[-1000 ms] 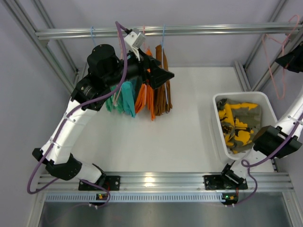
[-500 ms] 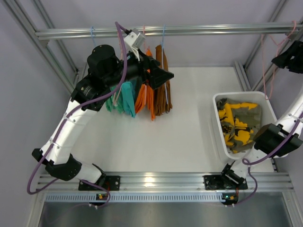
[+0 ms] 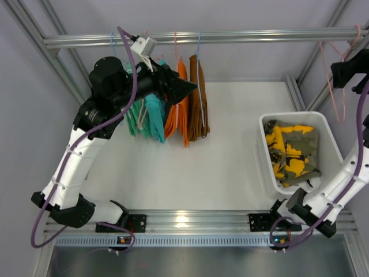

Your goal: Remove the trousers from the hanger

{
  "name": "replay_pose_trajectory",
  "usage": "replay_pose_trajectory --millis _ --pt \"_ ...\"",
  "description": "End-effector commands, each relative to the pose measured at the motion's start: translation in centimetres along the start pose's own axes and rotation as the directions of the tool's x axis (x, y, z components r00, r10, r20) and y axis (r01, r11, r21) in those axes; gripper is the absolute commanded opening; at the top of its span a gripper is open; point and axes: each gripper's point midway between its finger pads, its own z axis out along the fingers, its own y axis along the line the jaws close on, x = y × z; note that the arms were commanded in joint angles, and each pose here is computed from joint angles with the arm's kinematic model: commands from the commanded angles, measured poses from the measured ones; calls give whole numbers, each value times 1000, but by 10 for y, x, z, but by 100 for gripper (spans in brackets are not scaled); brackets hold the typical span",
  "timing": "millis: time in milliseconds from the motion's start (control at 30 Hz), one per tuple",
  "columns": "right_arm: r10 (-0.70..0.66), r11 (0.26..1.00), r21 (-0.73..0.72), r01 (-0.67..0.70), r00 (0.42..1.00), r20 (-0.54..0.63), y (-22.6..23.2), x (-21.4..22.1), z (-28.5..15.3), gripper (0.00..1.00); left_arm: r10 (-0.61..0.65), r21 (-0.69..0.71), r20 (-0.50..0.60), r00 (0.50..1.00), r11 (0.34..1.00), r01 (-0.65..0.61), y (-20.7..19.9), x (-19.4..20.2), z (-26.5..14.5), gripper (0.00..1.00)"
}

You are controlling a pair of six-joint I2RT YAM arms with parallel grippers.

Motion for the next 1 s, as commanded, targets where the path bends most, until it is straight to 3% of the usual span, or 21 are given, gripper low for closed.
replay_pose_trajectory --millis 0,133,167,233,333,367,433,467,500,533,700,967 --pt "38 986 -164 -27 997 67 38 -22 -5 98 12 -12 96 995 1000 -11 -1 -27 -14 99" --pt "173 918 -351 -184 983 -62 85 7 16 93 -30 -36 145 989 999 36 10 -42 -24 99" --pt "170 882 -432 -186 982 -76 118 10 16 93 -30 -42 157 987 998 37 13 -46 -27 99" --pt "210 842 -476 -253 967 -141 141 37 29 90 -35 -46 178 983 998 44 14 -53 -31 99" --pt "290 714 -598 -363 931 -219 197 61 40 88 -46 -65 216 975 996 61 19 -66 -40 99" --pt "314 638 -669 -382 922 -226 228 56 35 88 -52 -70 224 973 995 69 22 -69 -42 99" --pt "361 574 -685 -449 889 -280 255 81 38 87 -58 -87 254 965 993 83 29 -78 -49 99" --pt "403 503 -702 -505 855 -326 277 84 30 86 -54 -97 268 962 992 83 32 -82 -53 99" --pt "453 493 -718 -492 849 -271 282 85 38 85 -54 -97 272 961 992 84 33 -84 -53 99" --pt "461 451 -737 -503 838 -291 302 87 30 85 -61 -101 277 959 991 92 34 -85 -54 99" --pt "457 372 -739 -562 804 -381 354 105 46 82 -102 -119 296 950 983 143 52 -85 -60 99" --pt "446 299 -762 -574 790 -420 386 112 67 75 -92 -134 302 949 981 137 55 -87 -67 99"
